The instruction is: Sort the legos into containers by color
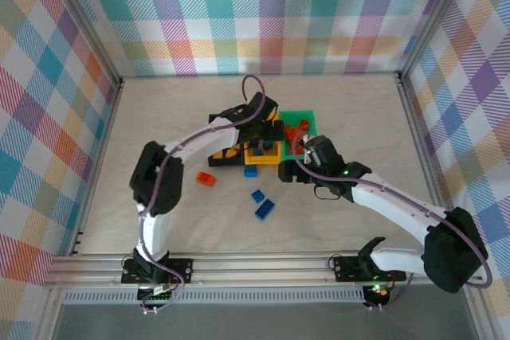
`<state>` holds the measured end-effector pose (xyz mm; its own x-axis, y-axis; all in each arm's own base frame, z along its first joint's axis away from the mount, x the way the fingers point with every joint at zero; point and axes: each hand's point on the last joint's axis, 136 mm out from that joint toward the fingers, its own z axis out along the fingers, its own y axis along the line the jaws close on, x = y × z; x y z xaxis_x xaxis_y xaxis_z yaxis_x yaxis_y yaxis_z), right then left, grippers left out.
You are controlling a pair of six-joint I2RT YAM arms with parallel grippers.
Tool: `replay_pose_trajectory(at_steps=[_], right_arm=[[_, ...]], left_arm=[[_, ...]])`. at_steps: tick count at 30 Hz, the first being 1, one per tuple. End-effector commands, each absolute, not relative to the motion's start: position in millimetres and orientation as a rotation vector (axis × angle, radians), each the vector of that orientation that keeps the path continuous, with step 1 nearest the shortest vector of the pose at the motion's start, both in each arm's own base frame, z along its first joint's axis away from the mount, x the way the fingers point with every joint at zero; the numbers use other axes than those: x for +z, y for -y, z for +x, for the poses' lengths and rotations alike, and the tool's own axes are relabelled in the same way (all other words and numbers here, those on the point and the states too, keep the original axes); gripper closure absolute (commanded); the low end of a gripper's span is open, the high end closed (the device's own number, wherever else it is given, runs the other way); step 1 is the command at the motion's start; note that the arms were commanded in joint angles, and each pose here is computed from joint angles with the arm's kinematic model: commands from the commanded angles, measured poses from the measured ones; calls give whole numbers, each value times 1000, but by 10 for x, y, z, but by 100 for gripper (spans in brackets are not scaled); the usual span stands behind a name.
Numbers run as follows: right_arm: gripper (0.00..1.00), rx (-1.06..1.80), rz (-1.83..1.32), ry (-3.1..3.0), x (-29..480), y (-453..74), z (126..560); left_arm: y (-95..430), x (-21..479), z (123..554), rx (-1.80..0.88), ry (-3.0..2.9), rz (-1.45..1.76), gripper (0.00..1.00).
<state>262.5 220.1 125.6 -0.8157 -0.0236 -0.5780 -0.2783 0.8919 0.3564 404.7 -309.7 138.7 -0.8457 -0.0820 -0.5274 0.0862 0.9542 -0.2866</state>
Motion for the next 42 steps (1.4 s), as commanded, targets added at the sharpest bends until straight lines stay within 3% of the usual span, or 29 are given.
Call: replay_pose_trajectory(at_steps=[1,5,12,18,29,37,42], right_arm=[[9,608,-306,-2445,1277,-2512,2599],[9,562,-376,-2455,1123,-2863,2589],[11,459,-377,-2459,797,-3315,2782],[13,352,-330,-2472,587,-3447,2992],[24,208,-289,-2502,289,-3430,3165],[45,271,-342,-2485,281,-3470,3130],[52,306,-366,-2471,349,-3438,3082]], left_arm=[[2958,2110,3851,-547,-2385,-41,0],[2540,2124,3436,-546,-2356,-101,0],[1637,1602,2595,-464,-2371,-266,0],[1267,1352,2187,-488,-2358,-357,0],[1130,1334,2090,-485,-2329,-383,0],[1156,1330,2102,-483,-2341,-374,0],[1181,1305,2106,-483,-2355,-369,0]])
